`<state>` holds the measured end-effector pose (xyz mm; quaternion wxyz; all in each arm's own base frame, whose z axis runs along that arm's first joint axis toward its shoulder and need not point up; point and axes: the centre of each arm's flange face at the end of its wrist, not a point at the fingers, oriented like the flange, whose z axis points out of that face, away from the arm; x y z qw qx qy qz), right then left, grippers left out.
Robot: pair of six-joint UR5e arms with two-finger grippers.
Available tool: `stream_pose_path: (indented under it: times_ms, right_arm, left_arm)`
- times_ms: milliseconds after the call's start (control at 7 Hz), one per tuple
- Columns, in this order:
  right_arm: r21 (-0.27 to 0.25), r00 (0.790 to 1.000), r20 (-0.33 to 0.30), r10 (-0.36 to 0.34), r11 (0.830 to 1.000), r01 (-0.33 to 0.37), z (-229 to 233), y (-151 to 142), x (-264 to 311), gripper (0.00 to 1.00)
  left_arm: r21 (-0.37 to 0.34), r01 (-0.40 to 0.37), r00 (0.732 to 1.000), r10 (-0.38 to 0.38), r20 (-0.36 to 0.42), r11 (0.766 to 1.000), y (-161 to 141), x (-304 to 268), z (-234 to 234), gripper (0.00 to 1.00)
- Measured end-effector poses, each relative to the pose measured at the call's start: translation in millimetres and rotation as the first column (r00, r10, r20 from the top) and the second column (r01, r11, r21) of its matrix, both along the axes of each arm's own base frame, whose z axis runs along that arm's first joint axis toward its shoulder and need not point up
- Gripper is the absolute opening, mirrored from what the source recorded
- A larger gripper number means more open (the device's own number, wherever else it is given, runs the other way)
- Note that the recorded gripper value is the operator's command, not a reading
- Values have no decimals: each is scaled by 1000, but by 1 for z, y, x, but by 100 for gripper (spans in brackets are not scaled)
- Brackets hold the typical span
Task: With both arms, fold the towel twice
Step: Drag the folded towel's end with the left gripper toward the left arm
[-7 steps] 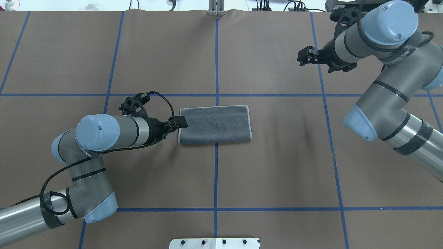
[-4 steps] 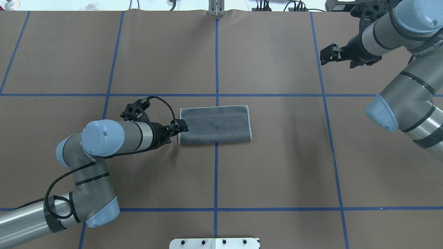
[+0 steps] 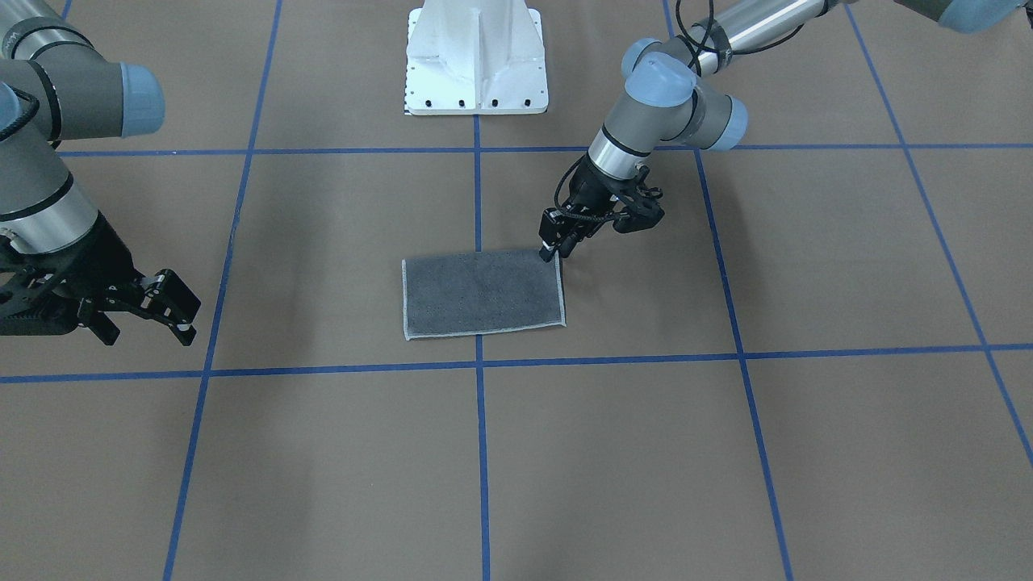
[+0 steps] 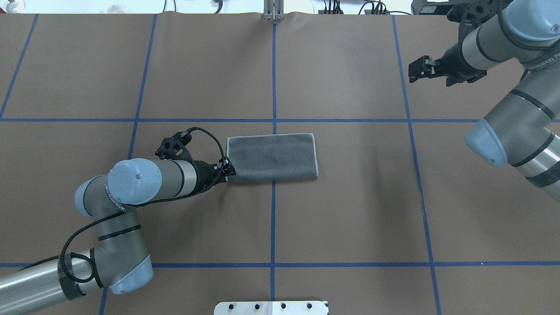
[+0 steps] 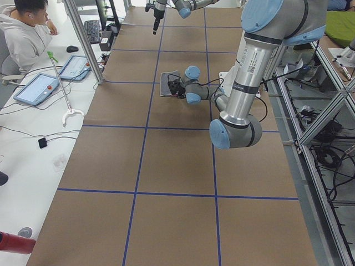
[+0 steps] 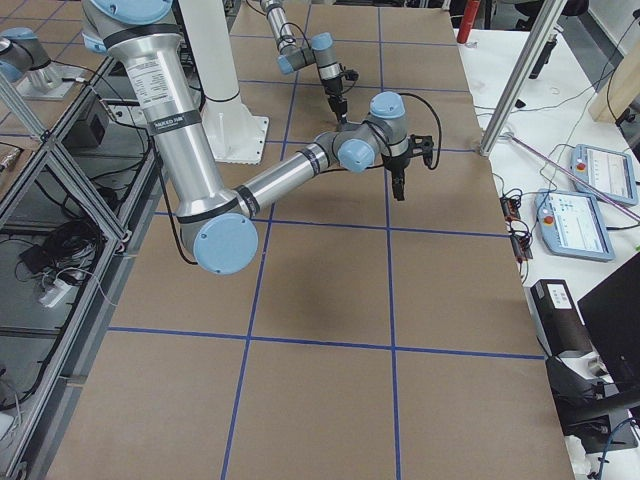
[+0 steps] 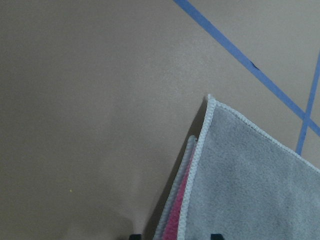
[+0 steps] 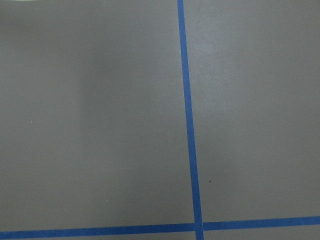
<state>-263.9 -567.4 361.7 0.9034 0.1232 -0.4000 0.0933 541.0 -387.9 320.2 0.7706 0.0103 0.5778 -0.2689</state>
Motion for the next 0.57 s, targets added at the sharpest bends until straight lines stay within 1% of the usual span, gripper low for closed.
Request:
stream_pose_path:
  times_ms: [143,571]
  right_arm:
    - [0,1000,0,0,1000,0,0,0,0,100]
    - [3,1000,1,0,1000,0,-1,1,1,100]
  left_arm:
    - [0,0,1000,0,-1,1000,0,0,0,32]
    - [4,-3,1000,3,-2,1000,1,0,-1,33]
